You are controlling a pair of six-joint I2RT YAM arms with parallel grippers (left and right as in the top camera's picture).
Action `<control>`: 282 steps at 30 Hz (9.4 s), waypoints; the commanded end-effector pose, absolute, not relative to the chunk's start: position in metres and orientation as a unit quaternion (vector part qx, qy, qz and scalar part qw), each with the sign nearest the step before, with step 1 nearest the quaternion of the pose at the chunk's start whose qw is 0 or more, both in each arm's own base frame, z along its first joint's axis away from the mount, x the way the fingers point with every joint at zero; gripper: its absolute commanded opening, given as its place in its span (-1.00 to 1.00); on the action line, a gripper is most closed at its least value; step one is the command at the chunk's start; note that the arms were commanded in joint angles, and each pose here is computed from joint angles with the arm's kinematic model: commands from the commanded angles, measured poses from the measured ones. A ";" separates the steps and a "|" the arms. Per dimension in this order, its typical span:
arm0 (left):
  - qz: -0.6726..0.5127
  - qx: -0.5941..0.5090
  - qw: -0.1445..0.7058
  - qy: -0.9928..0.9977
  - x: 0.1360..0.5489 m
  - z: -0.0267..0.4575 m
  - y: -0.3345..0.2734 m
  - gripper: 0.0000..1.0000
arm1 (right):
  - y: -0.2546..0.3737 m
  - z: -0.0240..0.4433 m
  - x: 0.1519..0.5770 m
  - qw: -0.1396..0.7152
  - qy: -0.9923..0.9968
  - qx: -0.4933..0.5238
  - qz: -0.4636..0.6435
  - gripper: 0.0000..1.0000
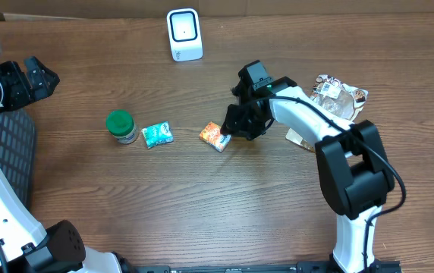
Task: Scan the item barcode
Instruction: 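Lift the orange pack and swing it up with the right gripper, then hold the orange pack in front of the white scanner, then carry the orange pack right and drop it on the bag pile, then move the right gripper left over the teal Kleenex pack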
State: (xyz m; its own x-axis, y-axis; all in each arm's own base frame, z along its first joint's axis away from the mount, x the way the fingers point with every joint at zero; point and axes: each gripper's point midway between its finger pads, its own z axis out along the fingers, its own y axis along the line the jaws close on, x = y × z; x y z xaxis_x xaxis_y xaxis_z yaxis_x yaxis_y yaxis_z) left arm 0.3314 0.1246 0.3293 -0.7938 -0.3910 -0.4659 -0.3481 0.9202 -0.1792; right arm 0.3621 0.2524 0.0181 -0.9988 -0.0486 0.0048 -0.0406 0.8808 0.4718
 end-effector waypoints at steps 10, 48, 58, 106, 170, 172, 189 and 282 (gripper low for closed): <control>-0.040 -0.189 0.252 0.948 0.334 0.327 0.126 0.99 | 0.255 0.001 0.357 0.028 -0.967 0.030 -0.251 -0.37; -0.040 -0.189 0.252 0.948 0.334 0.327 0.126 0.99 | 0.263 0.189 0.354 0.134 -0.700 0.038 -0.701 -0.92; -0.040 -0.190 0.252 0.948 0.333 0.327 0.126 0.99 | 0.256 0.168 0.366 0.138 -0.742 -0.015 -0.656 -0.92; -0.040 -0.189 0.252 0.948 0.334 0.327 0.126 0.99 | 0.199 0.199 0.429 -0.119 -0.975 -0.025 -0.184 -0.92; -0.040 -0.189 0.252 0.948 0.334 0.327 0.126 0.99 | 0.365 0.227 0.607 -0.626 -0.745 0.220 0.073 -0.92; -0.040 -0.189 0.252 0.948 0.334 0.327 0.126 0.99 | 0.369 0.245 0.594 -0.618 -0.748 0.234 0.062 -0.92; -0.040 -0.189 0.252 0.948 0.334 0.327 0.126 0.99 | 0.252 0.299 0.456 -0.346 -0.909 0.189 -0.136 -0.92; -0.040 -0.189 0.252 0.948 0.334 0.327 0.126 0.99 | 0.412 0.017 0.416 -0.202 -0.903 0.284 -0.252 -0.09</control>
State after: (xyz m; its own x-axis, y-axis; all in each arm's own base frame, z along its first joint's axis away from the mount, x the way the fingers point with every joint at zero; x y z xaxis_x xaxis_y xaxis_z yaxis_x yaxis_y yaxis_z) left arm 0.3317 0.1248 0.3290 -0.7941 -0.3912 -0.4652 -0.3482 0.9201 -0.1793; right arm 0.4129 0.4221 0.0337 -0.7701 -0.3762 -0.5152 -0.6047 0.6877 0.4017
